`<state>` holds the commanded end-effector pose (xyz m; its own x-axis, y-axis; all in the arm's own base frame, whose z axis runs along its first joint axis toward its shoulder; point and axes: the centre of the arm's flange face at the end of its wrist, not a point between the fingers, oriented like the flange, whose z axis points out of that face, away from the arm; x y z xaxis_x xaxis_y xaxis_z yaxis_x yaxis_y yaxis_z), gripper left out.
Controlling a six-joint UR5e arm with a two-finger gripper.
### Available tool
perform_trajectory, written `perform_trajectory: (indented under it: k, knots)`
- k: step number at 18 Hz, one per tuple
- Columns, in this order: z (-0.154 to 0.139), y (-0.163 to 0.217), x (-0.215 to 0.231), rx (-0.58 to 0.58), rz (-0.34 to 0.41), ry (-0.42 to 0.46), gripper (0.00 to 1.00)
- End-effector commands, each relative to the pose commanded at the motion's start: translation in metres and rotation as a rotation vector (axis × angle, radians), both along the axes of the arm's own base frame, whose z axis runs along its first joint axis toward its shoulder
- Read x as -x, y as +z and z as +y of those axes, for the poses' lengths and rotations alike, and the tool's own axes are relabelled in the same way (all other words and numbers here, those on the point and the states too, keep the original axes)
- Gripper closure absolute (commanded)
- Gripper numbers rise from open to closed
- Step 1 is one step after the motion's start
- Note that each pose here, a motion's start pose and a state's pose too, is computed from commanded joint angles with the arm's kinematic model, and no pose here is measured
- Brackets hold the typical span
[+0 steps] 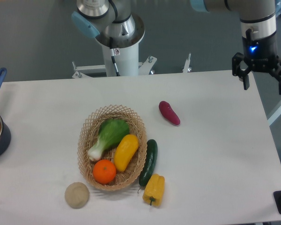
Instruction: Pick up the mango from the basket
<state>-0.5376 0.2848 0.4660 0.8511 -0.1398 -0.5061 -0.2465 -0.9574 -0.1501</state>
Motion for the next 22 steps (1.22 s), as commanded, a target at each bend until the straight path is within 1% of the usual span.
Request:
perform_trajectory:
  k: [9, 14, 16, 18, 20, 21, 22]
  knots:
    - [0.001, -0.001, -0.002, 0.002, -0.001, -0.006, 0.00]
    - [0.001, -0.011, -0.010, 0.001, -0.023, -0.002, 0.00]
    - [0.005, -0.015, -0.013, 0.001, -0.033, -0.007, 0.00]
    - [0.022, -0.022, -0.027, -0.009, -0.053, -0.013, 0.00]
    - [0.027, -0.022, -0.040, -0.052, -0.083, 0.063, 0.00]
    - [0.032, -0.027, -0.048, -0.075, -0.110, 0.109, 0.00]
    - [0.042, -0.036, -0.060, -0.088, -0.139, 0.129, 0.00]
